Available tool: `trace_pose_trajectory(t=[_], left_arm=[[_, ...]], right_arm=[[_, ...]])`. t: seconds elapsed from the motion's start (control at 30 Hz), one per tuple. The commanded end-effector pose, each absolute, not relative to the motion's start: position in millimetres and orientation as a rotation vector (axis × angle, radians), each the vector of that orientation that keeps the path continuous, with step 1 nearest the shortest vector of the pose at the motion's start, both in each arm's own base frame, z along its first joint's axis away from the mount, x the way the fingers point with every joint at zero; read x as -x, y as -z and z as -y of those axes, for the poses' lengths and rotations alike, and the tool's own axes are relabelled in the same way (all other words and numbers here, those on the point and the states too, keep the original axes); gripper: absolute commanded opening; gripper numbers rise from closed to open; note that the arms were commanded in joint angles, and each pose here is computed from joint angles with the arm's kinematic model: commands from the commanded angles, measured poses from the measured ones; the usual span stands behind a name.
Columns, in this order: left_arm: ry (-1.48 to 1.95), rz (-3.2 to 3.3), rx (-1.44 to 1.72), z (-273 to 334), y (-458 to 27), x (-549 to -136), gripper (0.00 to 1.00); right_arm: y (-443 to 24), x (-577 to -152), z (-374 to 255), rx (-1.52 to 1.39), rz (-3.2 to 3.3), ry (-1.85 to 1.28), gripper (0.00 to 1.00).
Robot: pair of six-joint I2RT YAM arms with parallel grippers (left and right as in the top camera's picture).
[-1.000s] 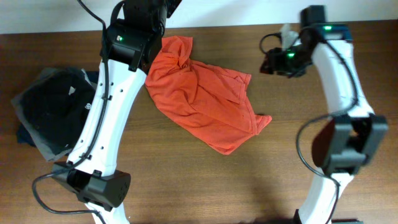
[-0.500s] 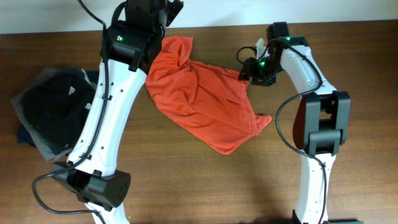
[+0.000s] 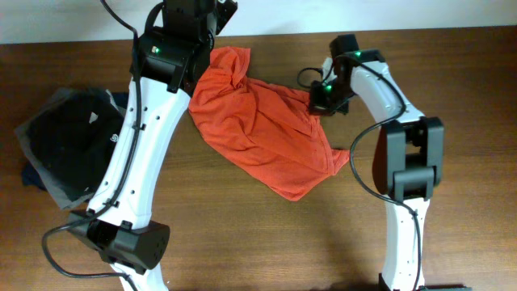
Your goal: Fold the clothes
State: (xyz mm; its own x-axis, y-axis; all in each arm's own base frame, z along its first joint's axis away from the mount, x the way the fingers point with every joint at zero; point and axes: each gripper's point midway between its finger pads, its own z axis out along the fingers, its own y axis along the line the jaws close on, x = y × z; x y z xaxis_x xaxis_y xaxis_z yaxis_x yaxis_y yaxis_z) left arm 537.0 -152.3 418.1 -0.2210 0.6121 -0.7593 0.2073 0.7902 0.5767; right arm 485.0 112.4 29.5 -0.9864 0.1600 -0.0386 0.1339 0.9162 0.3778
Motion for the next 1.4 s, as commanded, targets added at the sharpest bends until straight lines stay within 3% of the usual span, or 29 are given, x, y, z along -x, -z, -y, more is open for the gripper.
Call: trace_pose_trajectory(t=[0.0, 0.17, 0.23, 0.33, 0.5, 0.77, 0.87, 0.97, 1.1, 1.23, 1.37], left_arm=[[-0.441, -1.749, -0.593, 142.3, -446.4, -522.8, 0.38], [-0.445, -1.736, -0.574, 134.7, -456.8, -517.6, 0.39], [-0.447, -1.749, -0.58, 133.2, -454.0, -516.5, 0.4], [-0.416, -1.784, -0.551, 132.6, -447.4, -514.7, 0.43], [-0.361, -1.809, -0.52, 135.2, -443.1, -512.9, 0.5], [-0.36, -1.821, -0.527, 127.5, -452.9, -494.0, 0.6], [-0.299, -1.853, -0.581, 134.2, -444.7, -485.2, 0.78], [-0.097, -1.875, -0.683, 161.0, -427.3, -479.6, 0.79], [0.138, -2.006, -0.828, 190.4, -362.9, -478.0, 0.77], [0.282, -2.186, -0.934, 211.3, -281.8, -477.9, 0.77], [0.383, -2.328, -0.994, 228.3, -200.6, -489.6, 0.78]], right_arm=[[-110.8, -493.5, -36.1, -0.305, -2.859, -0.273, 0.04], [-225.5, -458.3, 76.3, -0.51, -2.613, 0.154, 0.04], [-286.1, -431.7, 117.5, -0.578, -2.455, 0.219, 0.04], [-330.7, -399.6, 151.8, -0.675, -2.323, 0.245, 0.04], [-348.5, -380.2, 171.7, -0.736, -2.261, 0.207, 0.04], [-323.4, -391.3, 175.8, -0.753, -2.325, 0.188, 0.04], [-313.3, -392.8, 176.1, -0.773, -2.352, 0.179, 0.04], [-309.0, -391.2, 175.6, -0.785, -2.368, 0.178, 0.05], [-300.4, -381.1, 172.8, -0.86, -2.4, 0.161, 0.51], [-288.4, -364.4, 162.9, -0.908, -2.48, 0.13, 0.65], [-278.1, -351.6, 141.1, -0.899, -2.58, 0.014, 0.7]])
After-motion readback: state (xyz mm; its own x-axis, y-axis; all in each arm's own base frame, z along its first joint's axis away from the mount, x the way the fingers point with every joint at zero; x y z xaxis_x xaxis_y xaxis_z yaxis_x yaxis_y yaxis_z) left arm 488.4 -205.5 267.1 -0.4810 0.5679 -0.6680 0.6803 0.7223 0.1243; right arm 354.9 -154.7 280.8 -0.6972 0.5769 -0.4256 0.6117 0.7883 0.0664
